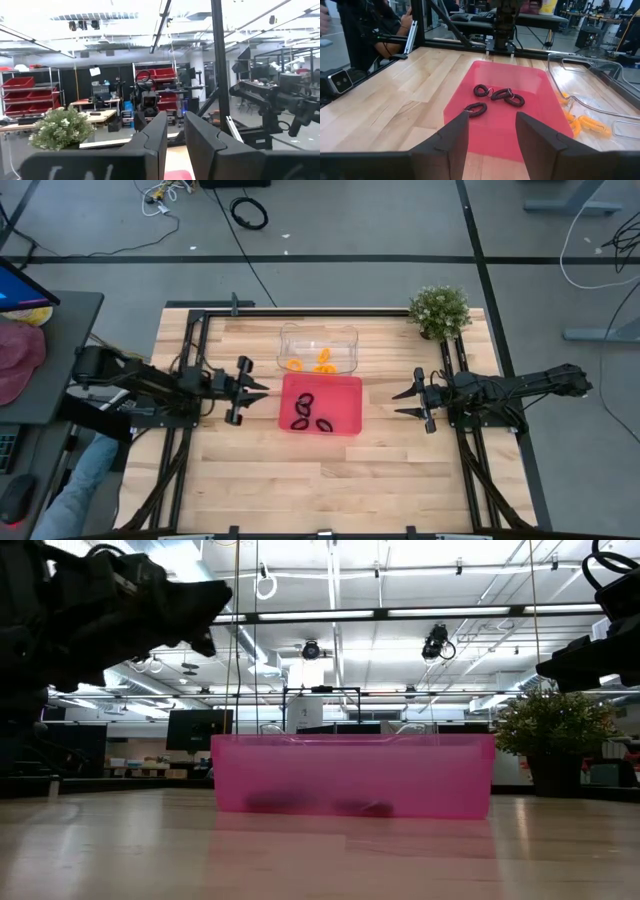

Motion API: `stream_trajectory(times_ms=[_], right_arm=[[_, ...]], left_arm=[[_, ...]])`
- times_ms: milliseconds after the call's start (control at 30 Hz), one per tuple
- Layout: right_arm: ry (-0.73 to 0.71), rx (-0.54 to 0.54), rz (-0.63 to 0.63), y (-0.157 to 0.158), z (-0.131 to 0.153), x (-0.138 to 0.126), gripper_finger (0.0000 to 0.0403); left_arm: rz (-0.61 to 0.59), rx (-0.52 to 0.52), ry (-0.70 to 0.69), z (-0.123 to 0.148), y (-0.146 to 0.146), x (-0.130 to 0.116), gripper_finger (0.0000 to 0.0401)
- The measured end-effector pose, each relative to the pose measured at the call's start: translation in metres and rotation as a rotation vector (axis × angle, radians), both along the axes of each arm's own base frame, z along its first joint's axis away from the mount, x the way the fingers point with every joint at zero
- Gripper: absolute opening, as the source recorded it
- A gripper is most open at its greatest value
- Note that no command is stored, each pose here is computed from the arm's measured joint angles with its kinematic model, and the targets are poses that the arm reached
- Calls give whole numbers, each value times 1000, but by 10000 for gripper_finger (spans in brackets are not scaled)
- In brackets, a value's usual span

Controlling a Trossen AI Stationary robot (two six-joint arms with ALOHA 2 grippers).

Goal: Sort spring keychains
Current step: Return to Home Position

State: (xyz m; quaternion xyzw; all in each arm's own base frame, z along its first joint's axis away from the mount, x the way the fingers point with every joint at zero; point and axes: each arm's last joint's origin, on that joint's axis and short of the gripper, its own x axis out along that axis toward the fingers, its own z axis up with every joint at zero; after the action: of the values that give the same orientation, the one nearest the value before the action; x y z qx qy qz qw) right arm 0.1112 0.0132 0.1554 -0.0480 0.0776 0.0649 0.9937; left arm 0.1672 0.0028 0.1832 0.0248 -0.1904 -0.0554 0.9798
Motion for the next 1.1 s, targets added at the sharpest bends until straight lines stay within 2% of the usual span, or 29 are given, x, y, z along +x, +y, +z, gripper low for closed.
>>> stream_trajectory(times_ms=[100,267,467,600,867,1100], right_arm=[[-1,1,2,0,0,0,166],[-1,1,2,0,0,0,166],[-1,0,3,0,0,0,166],[-1,0,2,0,0,0,166],[-1,0,2,0,0,0,166],[-1,0,2,0,0,0,166]], left_arm=[[-8,11,-26,1,-1,-10,69],[-84,115,-83,8,-2,-16,69],[-8,43,-175,22,10,-25,69],[74,-77,-239,30,18,-33,69],[134,-76,-392,45,17,-49,69],[226,-127,-570,60,13,-71,69]])
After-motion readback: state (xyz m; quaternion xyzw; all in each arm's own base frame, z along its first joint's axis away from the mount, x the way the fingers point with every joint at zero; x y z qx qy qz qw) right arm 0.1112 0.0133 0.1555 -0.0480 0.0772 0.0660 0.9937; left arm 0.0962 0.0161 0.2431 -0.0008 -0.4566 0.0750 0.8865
